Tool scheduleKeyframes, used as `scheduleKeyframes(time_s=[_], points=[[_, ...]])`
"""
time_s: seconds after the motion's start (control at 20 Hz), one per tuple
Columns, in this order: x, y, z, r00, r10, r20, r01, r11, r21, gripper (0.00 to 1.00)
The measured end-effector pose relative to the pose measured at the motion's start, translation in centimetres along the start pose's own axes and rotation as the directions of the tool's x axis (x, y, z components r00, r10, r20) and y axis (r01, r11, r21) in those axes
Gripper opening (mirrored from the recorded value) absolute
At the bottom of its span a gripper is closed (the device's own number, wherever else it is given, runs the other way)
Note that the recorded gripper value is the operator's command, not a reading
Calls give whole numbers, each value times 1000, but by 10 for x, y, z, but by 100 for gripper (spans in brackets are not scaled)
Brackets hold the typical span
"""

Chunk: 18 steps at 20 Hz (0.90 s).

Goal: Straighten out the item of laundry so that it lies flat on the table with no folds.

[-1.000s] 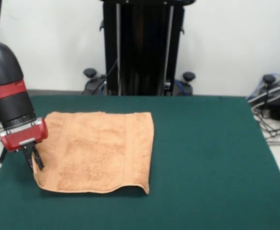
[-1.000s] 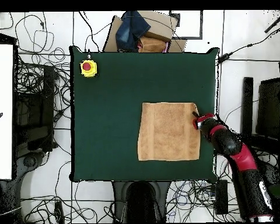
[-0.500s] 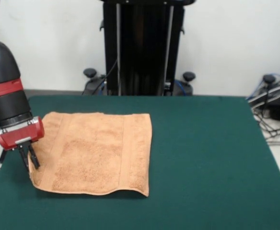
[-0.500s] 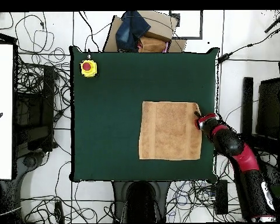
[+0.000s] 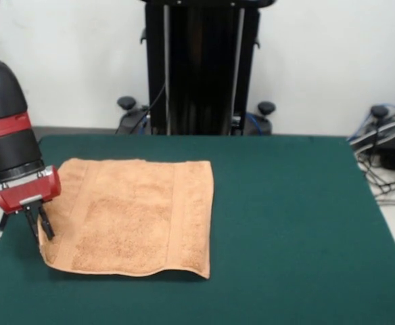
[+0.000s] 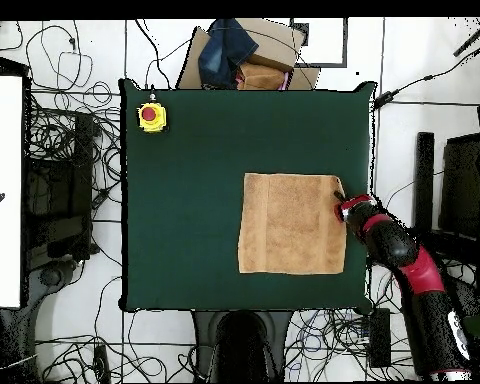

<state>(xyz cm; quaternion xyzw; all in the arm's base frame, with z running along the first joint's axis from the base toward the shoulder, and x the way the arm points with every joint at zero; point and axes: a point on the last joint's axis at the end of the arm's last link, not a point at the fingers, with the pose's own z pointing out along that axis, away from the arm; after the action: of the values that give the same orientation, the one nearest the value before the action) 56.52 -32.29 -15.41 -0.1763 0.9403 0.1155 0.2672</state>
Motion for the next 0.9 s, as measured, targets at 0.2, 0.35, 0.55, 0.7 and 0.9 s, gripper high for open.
scheduleKeyframes(time_s=[0.2,0.35,0.55,0.7,0.9], points=[[1,-5,0,1000,3,-1,-3,1000,8,0],[1,-7,0,1000,3,-2,-3,1000,12,100],[0,-9,-1,1000,0,-4,0,1000,17,100],[-1,-11,-2,1000,-3,-6,3,1000,22,100],[-2,-17,-5,1000,-7,-10,8,999,33,100]])
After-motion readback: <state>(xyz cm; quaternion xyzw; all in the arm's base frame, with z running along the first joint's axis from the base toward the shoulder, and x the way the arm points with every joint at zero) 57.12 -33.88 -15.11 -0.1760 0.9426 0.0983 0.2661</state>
